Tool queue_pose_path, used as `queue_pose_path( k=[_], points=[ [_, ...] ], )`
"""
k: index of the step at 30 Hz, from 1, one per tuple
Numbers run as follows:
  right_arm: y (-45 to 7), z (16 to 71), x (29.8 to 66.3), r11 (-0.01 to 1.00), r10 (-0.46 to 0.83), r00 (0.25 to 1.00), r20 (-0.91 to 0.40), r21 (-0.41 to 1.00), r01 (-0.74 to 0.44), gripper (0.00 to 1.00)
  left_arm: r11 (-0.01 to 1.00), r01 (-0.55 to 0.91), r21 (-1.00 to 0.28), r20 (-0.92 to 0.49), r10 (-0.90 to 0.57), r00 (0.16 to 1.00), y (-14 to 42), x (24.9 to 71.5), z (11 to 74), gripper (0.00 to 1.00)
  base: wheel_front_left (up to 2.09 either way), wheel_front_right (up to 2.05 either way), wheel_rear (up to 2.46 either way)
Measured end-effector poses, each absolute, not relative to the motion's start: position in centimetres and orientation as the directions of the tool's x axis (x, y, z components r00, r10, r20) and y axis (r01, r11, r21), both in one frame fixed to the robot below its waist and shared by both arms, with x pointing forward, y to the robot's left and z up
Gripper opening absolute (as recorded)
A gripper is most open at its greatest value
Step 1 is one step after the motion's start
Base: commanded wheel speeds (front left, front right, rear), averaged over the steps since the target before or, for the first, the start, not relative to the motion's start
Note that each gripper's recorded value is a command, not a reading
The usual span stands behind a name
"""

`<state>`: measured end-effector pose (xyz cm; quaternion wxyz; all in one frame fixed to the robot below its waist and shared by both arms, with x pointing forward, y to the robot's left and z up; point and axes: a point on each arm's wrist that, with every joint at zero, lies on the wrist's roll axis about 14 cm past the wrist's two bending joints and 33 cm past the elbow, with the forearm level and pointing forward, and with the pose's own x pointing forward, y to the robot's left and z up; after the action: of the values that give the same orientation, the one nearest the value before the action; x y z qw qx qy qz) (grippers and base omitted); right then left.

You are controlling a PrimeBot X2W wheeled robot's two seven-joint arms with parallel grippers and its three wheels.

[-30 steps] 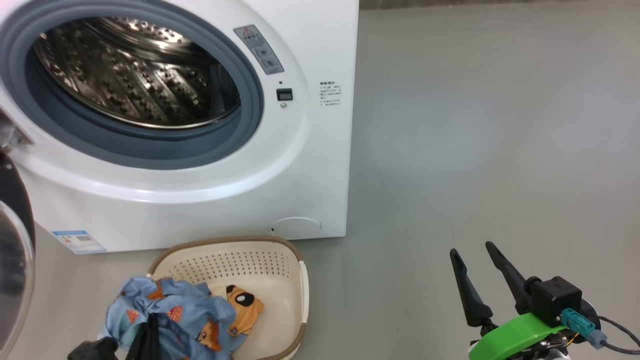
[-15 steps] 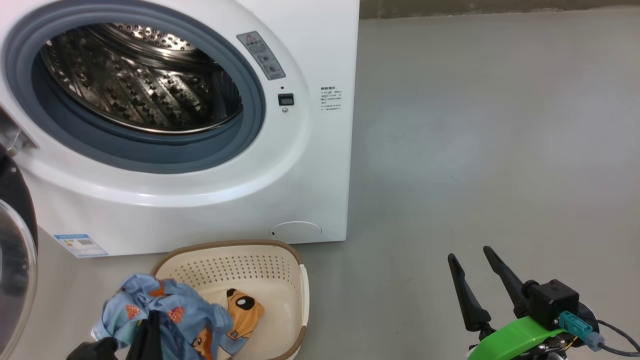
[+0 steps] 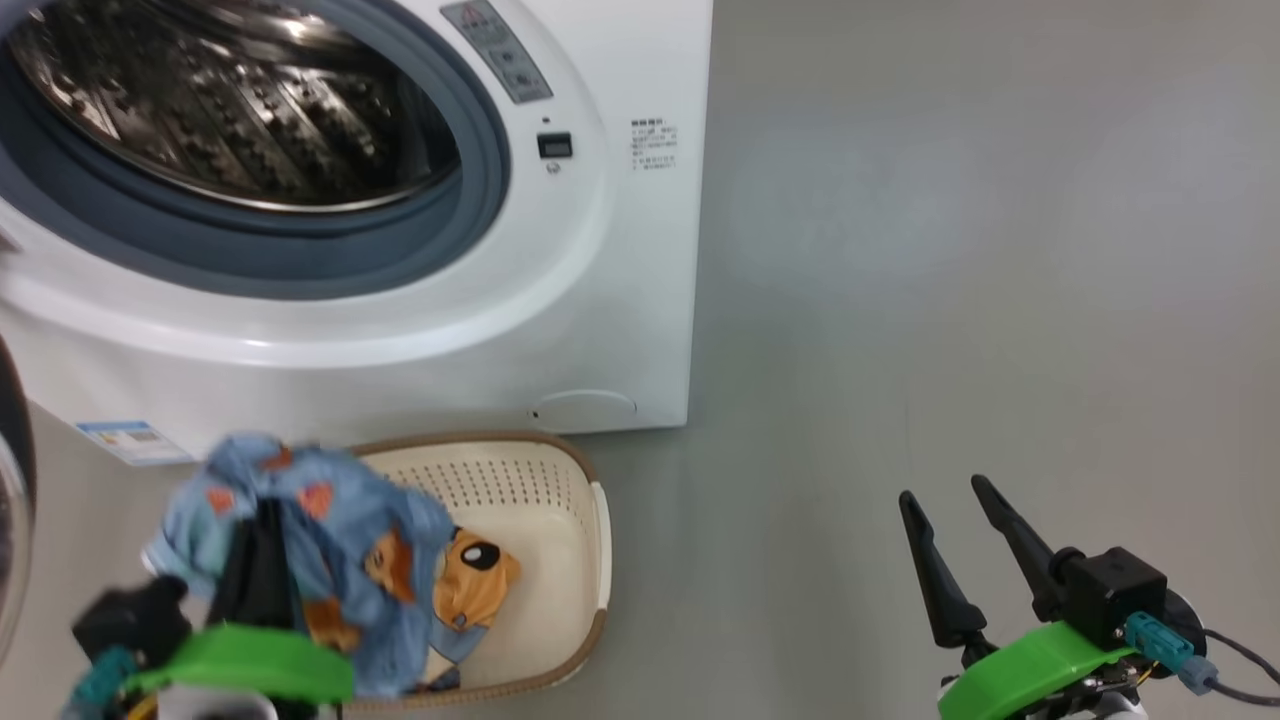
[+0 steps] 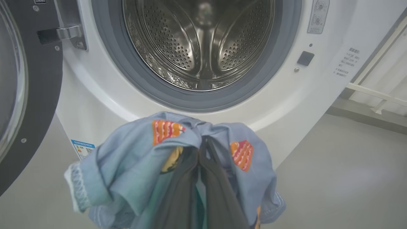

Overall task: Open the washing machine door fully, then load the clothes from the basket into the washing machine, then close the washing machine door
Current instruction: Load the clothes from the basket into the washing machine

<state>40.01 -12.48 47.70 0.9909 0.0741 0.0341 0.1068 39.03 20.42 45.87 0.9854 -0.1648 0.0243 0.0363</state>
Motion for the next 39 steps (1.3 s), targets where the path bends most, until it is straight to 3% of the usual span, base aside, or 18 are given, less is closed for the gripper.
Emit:
queue_pose_path(
  k=[15, 39],
  points=[
    [-14.0, 43.7, 43.2, 0.976, 0.172, 0.976, -0.134, 0.154, -0.151, 1.0, 0.961, -0.025, -0.276, 0.146, 0.067, 0.987, 22.0, 51.6, 51.2, 0.0, 0.0, 0.0, 0.0],
    [-19.2, 35.2, 44.2, 0.986, 0.026, 0.958, -0.285, 0.163, 0.022, 1.0, 0.991, 0.035, -0.131, 0.174, -0.012, 0.985, 22.9, 71.7, 49.8, 0.0, 0.0, 0.0, 0.0]
  ],
)
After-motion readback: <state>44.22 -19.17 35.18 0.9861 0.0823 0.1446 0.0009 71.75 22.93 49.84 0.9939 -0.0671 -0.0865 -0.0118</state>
